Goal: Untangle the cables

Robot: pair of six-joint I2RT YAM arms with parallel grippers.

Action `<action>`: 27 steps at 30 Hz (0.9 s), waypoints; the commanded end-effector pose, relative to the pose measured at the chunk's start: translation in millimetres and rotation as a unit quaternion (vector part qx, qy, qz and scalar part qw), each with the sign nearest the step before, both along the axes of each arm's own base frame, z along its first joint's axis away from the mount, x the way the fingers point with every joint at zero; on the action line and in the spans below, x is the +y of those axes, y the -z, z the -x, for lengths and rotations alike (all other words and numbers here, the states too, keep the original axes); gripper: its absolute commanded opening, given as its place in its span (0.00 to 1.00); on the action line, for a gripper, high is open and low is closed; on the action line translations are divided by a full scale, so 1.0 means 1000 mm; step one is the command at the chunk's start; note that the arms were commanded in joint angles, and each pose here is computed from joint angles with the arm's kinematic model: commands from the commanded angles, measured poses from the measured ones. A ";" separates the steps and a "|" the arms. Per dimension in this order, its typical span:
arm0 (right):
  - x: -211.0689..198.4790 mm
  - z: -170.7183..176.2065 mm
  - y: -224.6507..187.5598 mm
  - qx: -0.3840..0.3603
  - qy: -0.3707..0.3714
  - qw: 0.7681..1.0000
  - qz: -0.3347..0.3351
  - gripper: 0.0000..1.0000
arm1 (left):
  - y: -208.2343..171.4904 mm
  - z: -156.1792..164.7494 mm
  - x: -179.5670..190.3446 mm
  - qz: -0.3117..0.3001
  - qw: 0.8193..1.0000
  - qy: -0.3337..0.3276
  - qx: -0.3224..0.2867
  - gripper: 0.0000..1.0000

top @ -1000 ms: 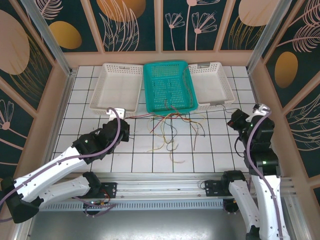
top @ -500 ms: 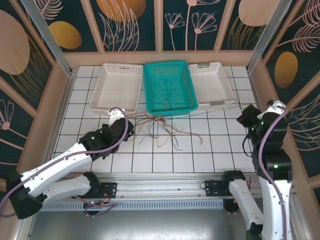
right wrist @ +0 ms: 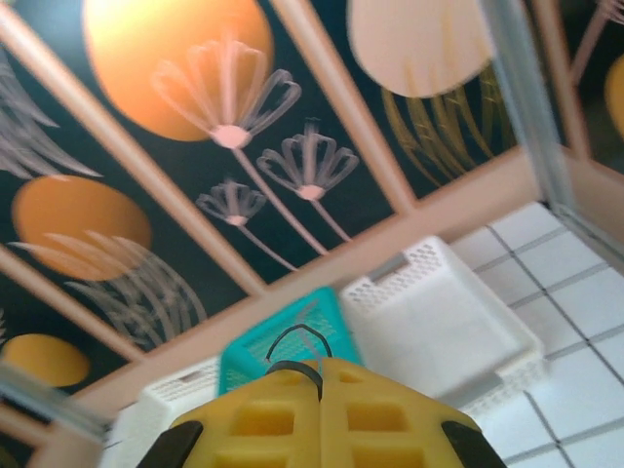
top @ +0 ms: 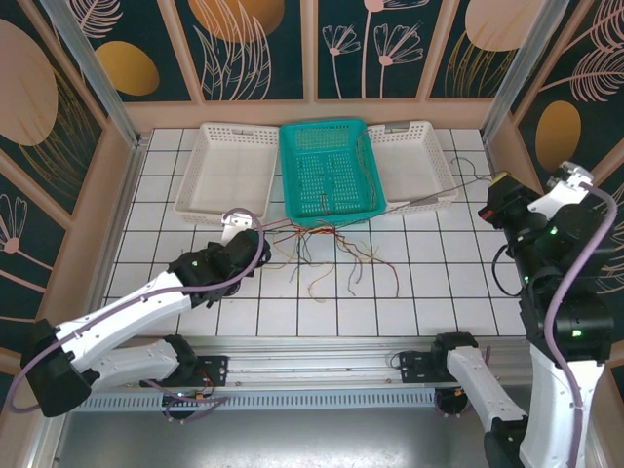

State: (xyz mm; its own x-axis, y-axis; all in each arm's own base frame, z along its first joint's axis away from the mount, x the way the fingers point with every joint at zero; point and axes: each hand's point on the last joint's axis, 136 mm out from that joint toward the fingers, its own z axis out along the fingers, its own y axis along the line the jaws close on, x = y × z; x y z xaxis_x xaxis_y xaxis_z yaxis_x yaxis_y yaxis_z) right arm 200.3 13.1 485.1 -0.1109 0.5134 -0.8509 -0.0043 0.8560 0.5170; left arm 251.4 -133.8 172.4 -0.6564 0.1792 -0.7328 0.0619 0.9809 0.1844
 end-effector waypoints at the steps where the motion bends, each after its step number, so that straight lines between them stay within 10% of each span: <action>1: 0.026 0.018 -0.040 -0.043 -0.078 0.996 -0.015 0.00 | -0.001 -0.003 -0.001 -0.006 1.000 -0.002 0.003 0.00; 14: 0.026 0.080 -0.153 -0.159 -0.119 0.980 -0.016 0.00 | 0.011 -0.003 -0.005 -0.017 1.000 0.002 0.023 0.00; 27: 0.031 0.044 -0.137 -0.134 -0.104 0.985 0.000 0.00 | 0.023 -0.003 -0.008 -0.028 0.999 0.001 0.046 0.00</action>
